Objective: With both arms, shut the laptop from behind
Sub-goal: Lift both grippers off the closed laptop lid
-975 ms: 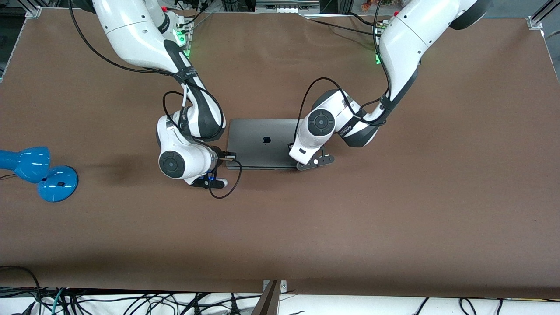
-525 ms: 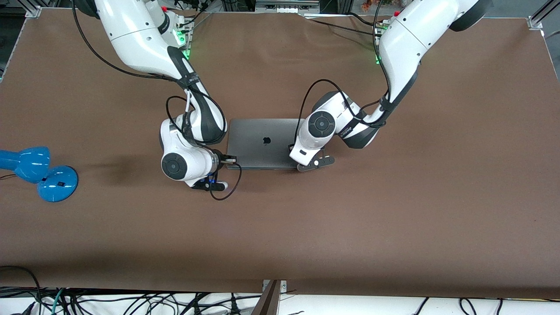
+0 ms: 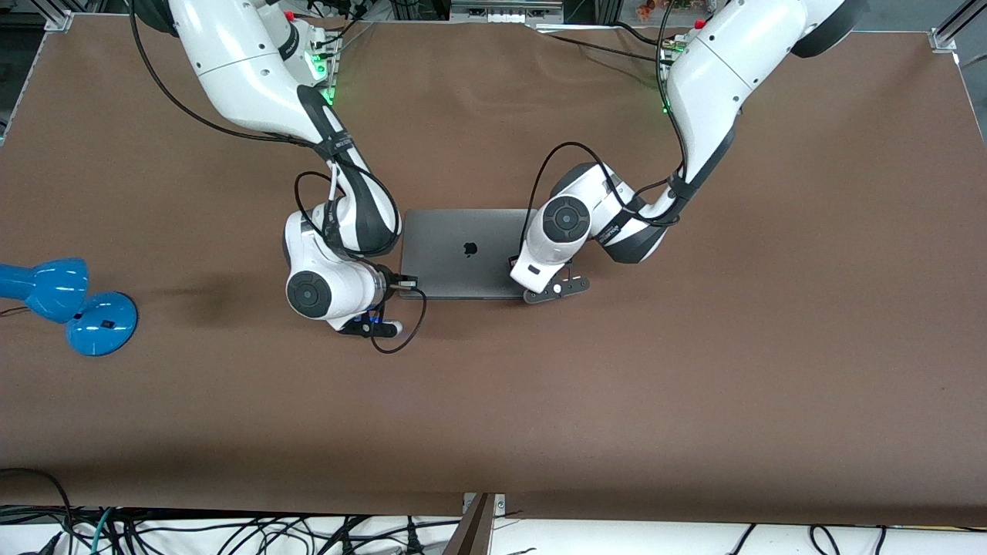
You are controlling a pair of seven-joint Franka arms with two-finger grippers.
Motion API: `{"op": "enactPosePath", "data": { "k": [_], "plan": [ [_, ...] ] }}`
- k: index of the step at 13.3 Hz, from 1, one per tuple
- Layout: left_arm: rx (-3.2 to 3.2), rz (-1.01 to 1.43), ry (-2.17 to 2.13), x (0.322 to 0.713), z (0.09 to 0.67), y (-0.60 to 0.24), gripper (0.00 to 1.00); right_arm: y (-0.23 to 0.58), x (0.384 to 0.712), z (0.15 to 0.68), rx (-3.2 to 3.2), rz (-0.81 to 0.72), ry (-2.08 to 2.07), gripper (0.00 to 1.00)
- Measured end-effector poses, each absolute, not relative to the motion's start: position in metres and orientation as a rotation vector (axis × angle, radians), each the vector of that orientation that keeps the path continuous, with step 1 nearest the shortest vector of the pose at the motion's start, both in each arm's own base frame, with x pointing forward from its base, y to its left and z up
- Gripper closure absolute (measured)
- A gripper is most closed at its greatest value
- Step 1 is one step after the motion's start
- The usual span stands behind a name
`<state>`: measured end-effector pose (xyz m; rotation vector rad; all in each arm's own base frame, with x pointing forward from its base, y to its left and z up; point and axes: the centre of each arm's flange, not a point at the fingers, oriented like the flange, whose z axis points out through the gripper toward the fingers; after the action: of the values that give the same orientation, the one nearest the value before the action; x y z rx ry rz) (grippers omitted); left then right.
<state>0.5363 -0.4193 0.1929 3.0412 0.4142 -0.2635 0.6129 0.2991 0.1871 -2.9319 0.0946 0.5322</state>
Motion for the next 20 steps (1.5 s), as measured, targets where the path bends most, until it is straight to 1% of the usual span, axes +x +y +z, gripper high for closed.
{"op": "enactPosePath", "data": {
  "k": [3,8,11,12,14,15,16,17,20],
  "plan": [
    [3.04,-0.265,0.419,0.537,0.188,-0.418,0.99,0.299,0.615,0.184,-2.933,0.502,0.093,0.99],
    [3.057,-0.242,0.41,0.536,0.187,-0.421,0.99,0.299,0.616,0.18,-2.934,0.498,0.093,0.99],
    [3.055,-0.232,0.415,0.538,0.188,-0.42,0.99,0.299,0.616,0.181,-2.934,0.497,0.094,0.97],
    [3.053,-0.224,0.423,0.542,0.189,-0.418,0.99,0.299,0.617,0.182,-2.933,0.493,0.094,0.88],
    [3.053,-0.208,0.443,0.551,0.194,-0.411,0.85,0.302,0.624,0.196,-2.926,0.49,0.083,0.69],
    [3.06,-0.209,0.454,0.555,0.2,-0.406,0.74,0.304,0.629,0.205,-2.921,0.485,0.074,0.61],
    [3.071,-0.211,0.463,0.56,0.208,-0.401,0.65,0.306,0.633,0.214,-2.917,0.477,0.066,0.61],
    [3.083,-0.209,0.466,0.563,0.219,-0.396,0.54,0.306,0.638,0.224,-2.916,0.47,0.059,0.55],
    [3.125,-0.194,0.437,0.569,0.261,-0.382,0.23,0.288,0.656,0.249,-2.938,0.458,0.079,0.27]
  ]
}}
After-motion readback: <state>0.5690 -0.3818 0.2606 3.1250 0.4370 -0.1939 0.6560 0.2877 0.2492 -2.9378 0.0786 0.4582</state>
